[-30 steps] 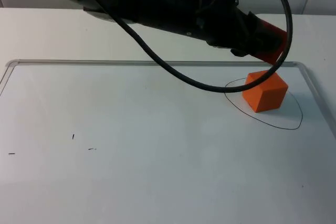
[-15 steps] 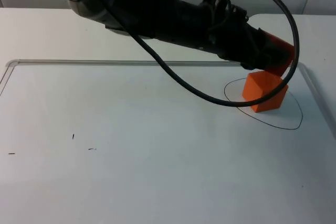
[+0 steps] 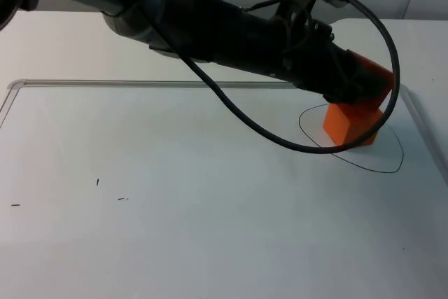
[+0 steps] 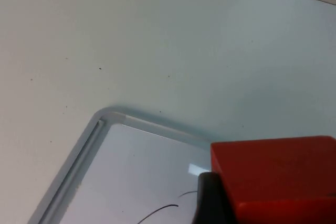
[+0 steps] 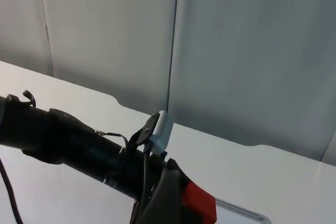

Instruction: Pick up one cube with the left hand and another cube with the right hand. First place the cube in the right hand at the target position, then stack the cube in the left hand on top.

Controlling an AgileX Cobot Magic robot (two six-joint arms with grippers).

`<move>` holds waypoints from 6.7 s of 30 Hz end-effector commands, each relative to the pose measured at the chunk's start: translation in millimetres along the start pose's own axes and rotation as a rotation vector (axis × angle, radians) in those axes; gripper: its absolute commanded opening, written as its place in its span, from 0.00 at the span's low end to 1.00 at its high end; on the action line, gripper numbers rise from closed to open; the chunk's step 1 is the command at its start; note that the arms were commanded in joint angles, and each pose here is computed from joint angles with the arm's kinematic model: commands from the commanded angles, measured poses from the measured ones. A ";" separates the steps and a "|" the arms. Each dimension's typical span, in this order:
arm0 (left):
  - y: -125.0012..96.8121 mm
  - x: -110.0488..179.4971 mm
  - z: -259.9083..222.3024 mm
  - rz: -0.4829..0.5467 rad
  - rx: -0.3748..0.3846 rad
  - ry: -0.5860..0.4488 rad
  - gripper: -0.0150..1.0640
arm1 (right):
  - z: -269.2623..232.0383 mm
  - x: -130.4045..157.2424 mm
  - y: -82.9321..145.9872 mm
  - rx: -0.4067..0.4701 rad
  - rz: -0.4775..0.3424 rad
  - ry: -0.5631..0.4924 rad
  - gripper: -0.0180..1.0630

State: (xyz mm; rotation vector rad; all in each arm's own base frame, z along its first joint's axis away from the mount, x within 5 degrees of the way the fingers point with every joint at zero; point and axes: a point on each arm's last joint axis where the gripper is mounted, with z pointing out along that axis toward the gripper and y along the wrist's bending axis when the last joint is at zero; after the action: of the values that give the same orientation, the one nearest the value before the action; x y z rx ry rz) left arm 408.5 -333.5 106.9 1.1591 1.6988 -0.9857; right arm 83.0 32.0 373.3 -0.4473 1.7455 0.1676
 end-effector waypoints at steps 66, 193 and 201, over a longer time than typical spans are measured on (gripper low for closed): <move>0.9 13.1 9.7 -0.091 0.061 0.030 0.59 | -0.5 -1.3 -0.7 0.009 -0.020 -0.025 0.77; -327.6 9.0 -466.6 -0.184 -0.853 0.007 0.75 | -0.3 5.4 4.4 -0.047 -0.039 0.043 0.77; -327.2 30.9 -459.5 -0.211 -0.835 0.027 0.75 | 1.2 7.3 4.4 -0.045 -0.039 0.042 0.77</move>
State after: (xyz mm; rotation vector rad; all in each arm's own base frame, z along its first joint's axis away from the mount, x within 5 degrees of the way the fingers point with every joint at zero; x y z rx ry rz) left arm -2.6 10.9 286.1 0.4559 1.9784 -0.2718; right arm 81.3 34.8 366.6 -0.5160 1.7866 0.1722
